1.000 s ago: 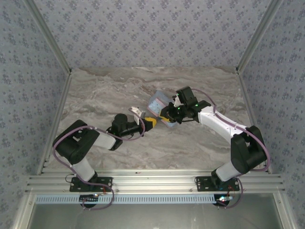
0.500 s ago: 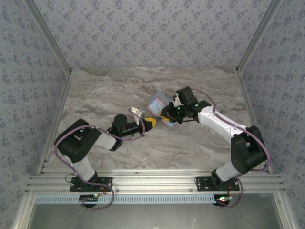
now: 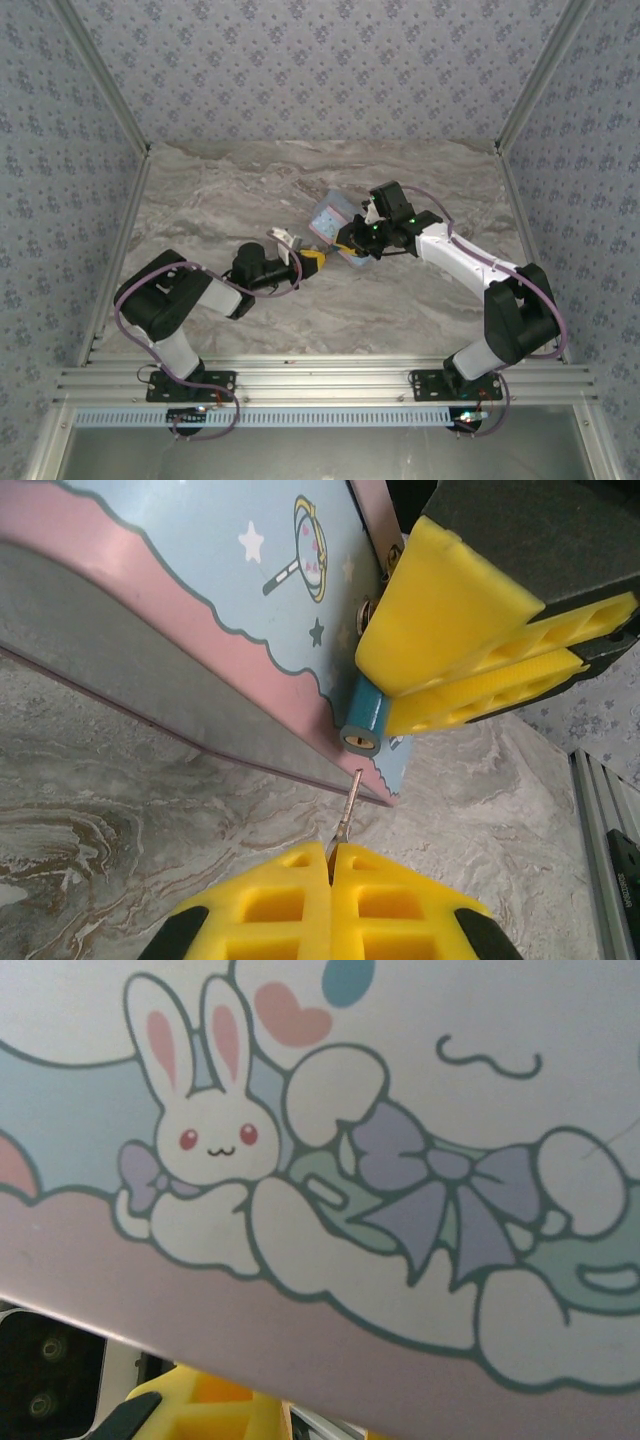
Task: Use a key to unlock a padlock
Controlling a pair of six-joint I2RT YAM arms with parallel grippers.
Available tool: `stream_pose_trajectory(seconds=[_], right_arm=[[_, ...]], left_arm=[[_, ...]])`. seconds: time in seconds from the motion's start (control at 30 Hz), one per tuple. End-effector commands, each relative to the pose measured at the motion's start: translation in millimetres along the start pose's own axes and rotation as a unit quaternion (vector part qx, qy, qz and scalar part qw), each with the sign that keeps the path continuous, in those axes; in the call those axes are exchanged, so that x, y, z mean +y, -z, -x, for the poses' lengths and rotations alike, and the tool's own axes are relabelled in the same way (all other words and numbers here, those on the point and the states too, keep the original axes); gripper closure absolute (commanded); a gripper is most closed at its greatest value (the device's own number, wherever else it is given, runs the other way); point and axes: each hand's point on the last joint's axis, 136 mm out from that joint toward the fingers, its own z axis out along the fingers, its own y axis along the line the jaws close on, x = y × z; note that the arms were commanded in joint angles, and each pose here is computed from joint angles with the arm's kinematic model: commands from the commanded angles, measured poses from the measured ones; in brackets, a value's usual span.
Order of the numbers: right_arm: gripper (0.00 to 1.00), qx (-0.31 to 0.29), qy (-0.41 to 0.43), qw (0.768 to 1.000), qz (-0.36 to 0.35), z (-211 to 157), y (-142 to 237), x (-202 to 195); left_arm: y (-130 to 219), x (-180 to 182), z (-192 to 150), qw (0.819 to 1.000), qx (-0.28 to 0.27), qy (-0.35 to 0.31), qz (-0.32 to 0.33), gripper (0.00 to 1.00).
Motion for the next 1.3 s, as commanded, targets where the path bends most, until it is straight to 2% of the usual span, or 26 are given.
stream_pose_trajectory(seconds=[0.0, 0.8, 1.27], right_arm=[[1.0, -0.017, 0.026, 0.999, 0.029, 3, 12, 20], [1.0, -0.012, 0.025, 0.999, 0.033, 2, 10, 21], [1.0, 0.017, 0.03, 0.999, 0.035, -11, 6, 20]], left_arm=[[-5, -3, 21, 1.0, -0.025, -0.011, -0.01, 1.0], [-10, -8, 21, 0.999, -0.027, -0.005, -0.034, 1.0], [-14, -6, 30, 0.998, -0.037, -0.001, -0.043, 1.0]])
